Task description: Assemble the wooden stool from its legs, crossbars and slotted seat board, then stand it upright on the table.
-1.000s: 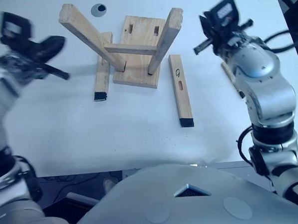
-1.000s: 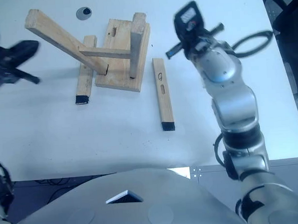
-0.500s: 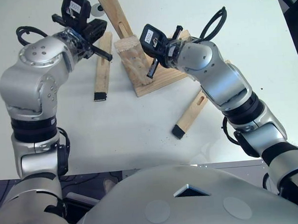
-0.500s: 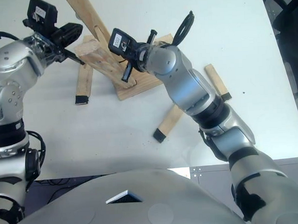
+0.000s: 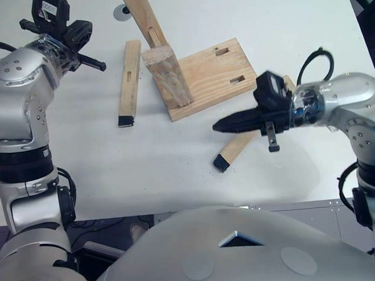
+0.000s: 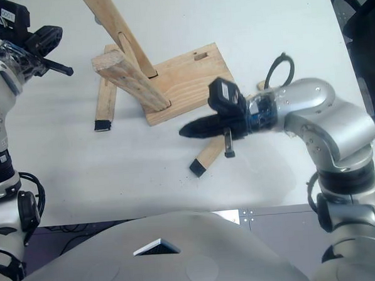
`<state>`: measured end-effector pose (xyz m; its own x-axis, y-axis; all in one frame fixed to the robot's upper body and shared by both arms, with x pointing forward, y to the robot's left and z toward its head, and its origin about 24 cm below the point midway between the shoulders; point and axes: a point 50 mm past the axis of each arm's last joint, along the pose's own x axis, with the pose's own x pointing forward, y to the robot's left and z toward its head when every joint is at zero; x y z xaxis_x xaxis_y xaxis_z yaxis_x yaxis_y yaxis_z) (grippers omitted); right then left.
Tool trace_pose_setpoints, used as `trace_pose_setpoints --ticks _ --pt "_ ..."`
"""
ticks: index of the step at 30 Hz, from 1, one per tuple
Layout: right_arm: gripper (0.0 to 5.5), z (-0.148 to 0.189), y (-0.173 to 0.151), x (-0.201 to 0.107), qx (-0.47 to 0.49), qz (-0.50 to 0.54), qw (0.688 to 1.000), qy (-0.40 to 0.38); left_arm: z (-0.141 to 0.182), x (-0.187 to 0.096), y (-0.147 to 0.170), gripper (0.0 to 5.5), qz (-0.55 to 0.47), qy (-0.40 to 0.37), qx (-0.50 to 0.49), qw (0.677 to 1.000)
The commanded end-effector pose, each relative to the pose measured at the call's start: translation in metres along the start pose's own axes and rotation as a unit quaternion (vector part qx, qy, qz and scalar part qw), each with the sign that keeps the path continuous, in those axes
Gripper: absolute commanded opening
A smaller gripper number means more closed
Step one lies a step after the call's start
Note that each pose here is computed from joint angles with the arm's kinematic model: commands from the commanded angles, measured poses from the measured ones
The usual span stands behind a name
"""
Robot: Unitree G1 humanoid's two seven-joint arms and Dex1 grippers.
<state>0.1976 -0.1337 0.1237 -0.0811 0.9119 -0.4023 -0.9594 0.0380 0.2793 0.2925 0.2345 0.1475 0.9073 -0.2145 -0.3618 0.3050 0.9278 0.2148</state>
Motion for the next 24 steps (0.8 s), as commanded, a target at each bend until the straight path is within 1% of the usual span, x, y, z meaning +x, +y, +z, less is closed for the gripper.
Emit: trace_pose_setpoints --ticks 1,3,6,9,17,24 --pt "0.03 -0.035 -0.006 -0.003 0.027 -0.004 0.997 0.078 0.0 0.001 0.0 0.0 -0.002 0.001 0.005 1.0" --pt "0.03 -0.053 -0.013 -0.002 0.033 -0.022 0.993 0.114 0.0 0.003 -0.002 0.0 -0.004 0.001 0.008 1.0" --pt "0.03 -0.069 -0.023 -0.004 0.029 -0.043 0.986 0.156 0.002 0.005 -0.006 0.0 -0.01 -0.002 0.01 1.0" --pt "0.03 -0.077 -0.023 -0.014 0.012 -0.033 0.979 0.199 0.003 0.006 -0.009 0.0 -0.014 -0.006 0.01 1.0" --pt "0.03 -0.074 -0.049 -0.06 -0.045 -0.073 0.956 0.279 0.001 0.009 -0.012 0.0 -0.013 -0.008 0.01 1.0" --pt "0.03 -0.061 -0.073 -0.077 -0.099 -0.109 0.947 0.287 -0.001 0.011 -0.013 0.0 -0.017 -0.008 0.007 1.0"
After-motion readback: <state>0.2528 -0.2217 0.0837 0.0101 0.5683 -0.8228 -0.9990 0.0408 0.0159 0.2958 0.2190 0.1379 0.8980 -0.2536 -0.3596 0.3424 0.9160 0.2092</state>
